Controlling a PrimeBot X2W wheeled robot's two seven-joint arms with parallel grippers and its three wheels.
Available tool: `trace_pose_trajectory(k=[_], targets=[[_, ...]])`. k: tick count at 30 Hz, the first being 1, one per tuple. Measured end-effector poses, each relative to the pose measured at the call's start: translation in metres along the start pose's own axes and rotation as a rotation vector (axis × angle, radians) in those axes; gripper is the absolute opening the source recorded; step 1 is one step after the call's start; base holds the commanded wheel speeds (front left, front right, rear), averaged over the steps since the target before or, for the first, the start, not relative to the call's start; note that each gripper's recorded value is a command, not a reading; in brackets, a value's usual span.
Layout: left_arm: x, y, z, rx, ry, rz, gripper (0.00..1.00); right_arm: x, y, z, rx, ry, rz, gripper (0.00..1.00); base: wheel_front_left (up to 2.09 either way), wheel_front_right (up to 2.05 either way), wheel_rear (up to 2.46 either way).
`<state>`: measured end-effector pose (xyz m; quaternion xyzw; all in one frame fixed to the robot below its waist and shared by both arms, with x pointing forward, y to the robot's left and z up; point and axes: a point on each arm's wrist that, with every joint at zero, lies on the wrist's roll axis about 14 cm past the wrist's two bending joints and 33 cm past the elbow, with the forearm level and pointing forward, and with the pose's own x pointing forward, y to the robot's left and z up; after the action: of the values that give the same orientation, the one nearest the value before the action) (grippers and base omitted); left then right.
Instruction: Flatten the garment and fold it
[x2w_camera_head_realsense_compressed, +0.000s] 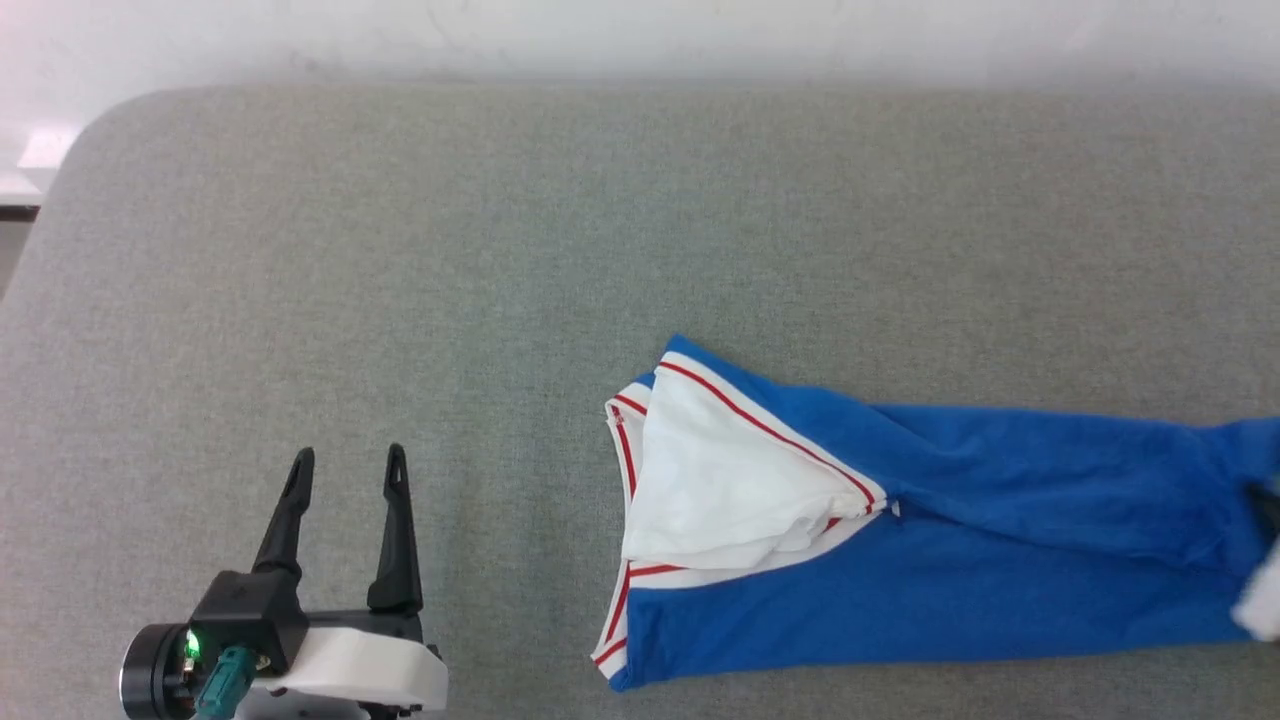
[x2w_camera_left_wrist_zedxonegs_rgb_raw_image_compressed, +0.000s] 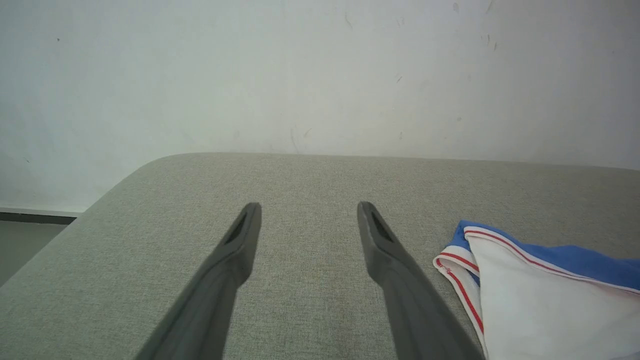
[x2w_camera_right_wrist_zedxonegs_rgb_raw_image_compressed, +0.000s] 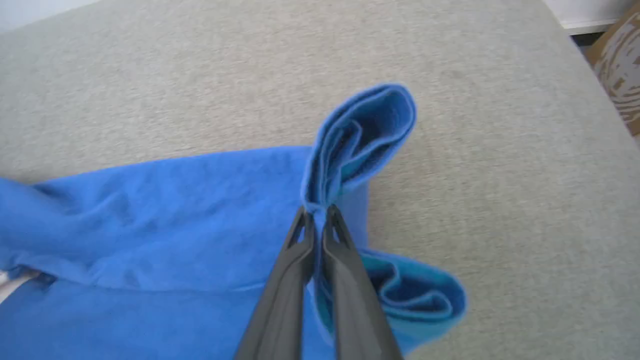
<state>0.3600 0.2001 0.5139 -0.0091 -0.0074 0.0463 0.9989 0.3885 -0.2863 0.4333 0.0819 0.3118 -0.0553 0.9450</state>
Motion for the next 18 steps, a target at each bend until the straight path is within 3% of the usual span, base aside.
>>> trace_pose_trajectory(k=[10,18], targets=[[-0.005,0.002,0.005,0.003,-0.015,-0.001,1.00,-0.025,0.167,-0.001,-0.057,0.006,0.460,0.00,0.00,0.00,0.00],[-0.008,0.006,0.001,0.000,-0.002,0.014,1.00,-0.043,0.263,-0.010,-0.153,0.038,0.720,0.00,0.00,0.00,0.00]])
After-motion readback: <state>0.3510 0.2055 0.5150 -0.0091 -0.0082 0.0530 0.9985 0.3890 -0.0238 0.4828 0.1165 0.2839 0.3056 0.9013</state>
